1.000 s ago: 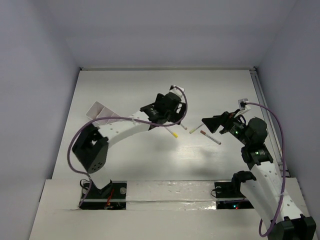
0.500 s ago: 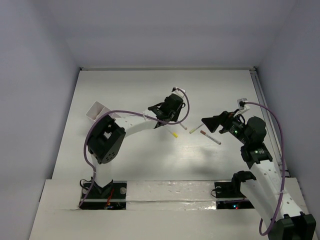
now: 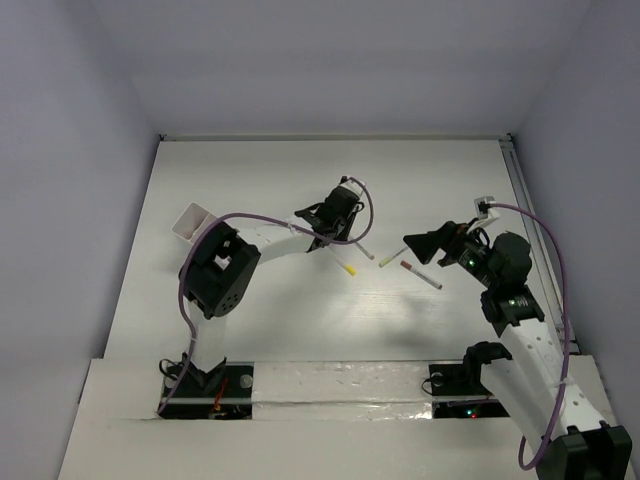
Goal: Sort the stationery into containers
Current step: Pick up the scissors from the center of the board.
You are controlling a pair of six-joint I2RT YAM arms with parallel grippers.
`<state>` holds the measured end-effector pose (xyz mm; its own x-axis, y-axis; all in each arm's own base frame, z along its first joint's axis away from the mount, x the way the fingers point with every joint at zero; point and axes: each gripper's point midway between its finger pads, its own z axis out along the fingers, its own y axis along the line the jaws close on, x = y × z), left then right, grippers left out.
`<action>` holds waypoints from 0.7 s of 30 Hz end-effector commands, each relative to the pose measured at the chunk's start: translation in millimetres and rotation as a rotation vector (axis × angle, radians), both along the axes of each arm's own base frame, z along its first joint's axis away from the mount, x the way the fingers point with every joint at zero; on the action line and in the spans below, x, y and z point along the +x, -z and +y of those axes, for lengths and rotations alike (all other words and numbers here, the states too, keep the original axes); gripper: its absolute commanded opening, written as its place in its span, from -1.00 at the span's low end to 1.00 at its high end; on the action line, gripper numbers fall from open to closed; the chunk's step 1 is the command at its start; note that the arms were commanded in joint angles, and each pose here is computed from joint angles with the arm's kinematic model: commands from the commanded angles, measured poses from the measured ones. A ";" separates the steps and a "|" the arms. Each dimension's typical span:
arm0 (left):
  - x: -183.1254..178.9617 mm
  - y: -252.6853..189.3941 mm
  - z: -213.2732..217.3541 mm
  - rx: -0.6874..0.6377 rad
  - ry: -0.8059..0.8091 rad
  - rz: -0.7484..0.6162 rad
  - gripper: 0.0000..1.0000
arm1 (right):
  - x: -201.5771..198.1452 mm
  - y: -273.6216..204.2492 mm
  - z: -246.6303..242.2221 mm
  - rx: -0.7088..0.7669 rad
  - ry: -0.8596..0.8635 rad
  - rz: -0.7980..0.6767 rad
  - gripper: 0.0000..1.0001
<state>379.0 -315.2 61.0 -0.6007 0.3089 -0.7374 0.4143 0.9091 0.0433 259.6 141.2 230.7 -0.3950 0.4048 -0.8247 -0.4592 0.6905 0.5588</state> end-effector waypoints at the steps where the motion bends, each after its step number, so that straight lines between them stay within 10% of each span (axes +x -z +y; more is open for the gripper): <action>1: 8.3 -7.2 -4.1 -0.024 0.023 -0.026 -0.46 | 3.4 -14.0 -0.1 -0.008 0.004 -0.049 1.00; 21: 24.8 20.4 -1.4 0.034 0.033 0.011 -0.59 | 2.8 -14.5 0.0 -0.009 0.003 -0.051 1.00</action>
